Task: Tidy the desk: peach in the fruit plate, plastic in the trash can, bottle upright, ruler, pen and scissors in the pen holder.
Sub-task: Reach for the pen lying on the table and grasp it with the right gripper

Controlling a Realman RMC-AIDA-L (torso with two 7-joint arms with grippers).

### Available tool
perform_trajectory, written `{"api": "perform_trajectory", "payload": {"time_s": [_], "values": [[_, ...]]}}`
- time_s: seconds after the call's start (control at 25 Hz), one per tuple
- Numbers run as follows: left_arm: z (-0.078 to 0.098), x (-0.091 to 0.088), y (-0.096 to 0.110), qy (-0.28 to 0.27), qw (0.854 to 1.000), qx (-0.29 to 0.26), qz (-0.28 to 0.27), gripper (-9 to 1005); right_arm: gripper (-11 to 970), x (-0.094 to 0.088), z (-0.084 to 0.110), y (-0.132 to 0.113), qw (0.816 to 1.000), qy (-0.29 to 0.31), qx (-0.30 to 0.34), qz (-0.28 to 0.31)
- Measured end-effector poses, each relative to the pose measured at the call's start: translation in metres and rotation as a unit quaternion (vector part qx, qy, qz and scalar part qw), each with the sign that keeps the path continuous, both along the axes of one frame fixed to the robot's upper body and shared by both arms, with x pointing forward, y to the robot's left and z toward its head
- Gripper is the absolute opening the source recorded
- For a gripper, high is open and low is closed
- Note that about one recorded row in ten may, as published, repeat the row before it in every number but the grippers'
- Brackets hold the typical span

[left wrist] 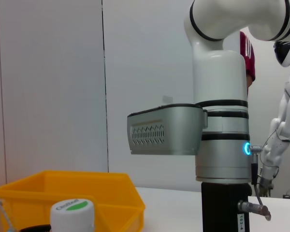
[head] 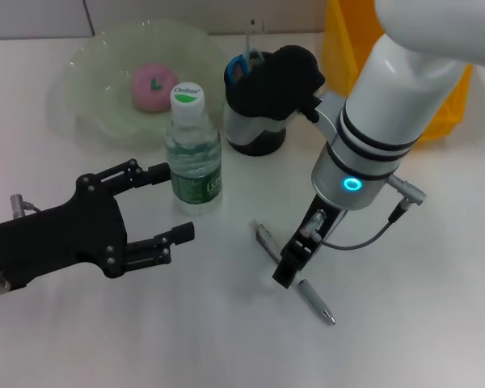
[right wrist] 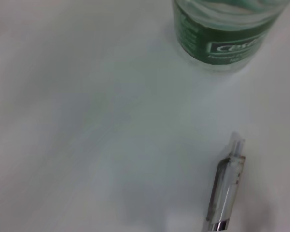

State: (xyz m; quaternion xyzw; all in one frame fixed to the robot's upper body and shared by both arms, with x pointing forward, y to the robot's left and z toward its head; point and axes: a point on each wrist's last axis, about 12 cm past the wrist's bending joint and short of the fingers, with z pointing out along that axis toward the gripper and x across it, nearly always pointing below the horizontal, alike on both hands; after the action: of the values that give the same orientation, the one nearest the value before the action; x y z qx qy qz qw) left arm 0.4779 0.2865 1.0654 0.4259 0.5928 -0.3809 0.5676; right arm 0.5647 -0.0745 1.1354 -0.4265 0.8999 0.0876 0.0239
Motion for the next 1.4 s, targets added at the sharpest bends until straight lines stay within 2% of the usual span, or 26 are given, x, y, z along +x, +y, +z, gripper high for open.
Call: {"api": "perform_trajectory", "payload": {"time_s": [0.32, 1.12, 1.28, 1.4], "values": [[-0.002, -0.003, 0.001, 0.005, 1.000, -0.004, 0.001, 799, 718, -0.006, -0.006, 0.004, 0.999, -0.011, -0.019, 0.027], [-0.001, -0.007, 0.002, -0.001, 1.000, -0.009, -0.005, 800, 711, -0.012, -0.006, 0.013, 0.996, -0.045, -0.035, 0.071], [0.000, -0.008, 0.003, -0.005, 1.000, -0.009, -0.007, 800, 513, -0.011, -0.007, 0.014, 0.996, -0.048, -0.029, 0.070], [0.000, -0.008, 0.003, -0.006, 1.000, -0.009, -0.007, 799, 466, -0.011, -0.007, 0.014, 0.996, -0.049, -0.027, 0.069]]}}
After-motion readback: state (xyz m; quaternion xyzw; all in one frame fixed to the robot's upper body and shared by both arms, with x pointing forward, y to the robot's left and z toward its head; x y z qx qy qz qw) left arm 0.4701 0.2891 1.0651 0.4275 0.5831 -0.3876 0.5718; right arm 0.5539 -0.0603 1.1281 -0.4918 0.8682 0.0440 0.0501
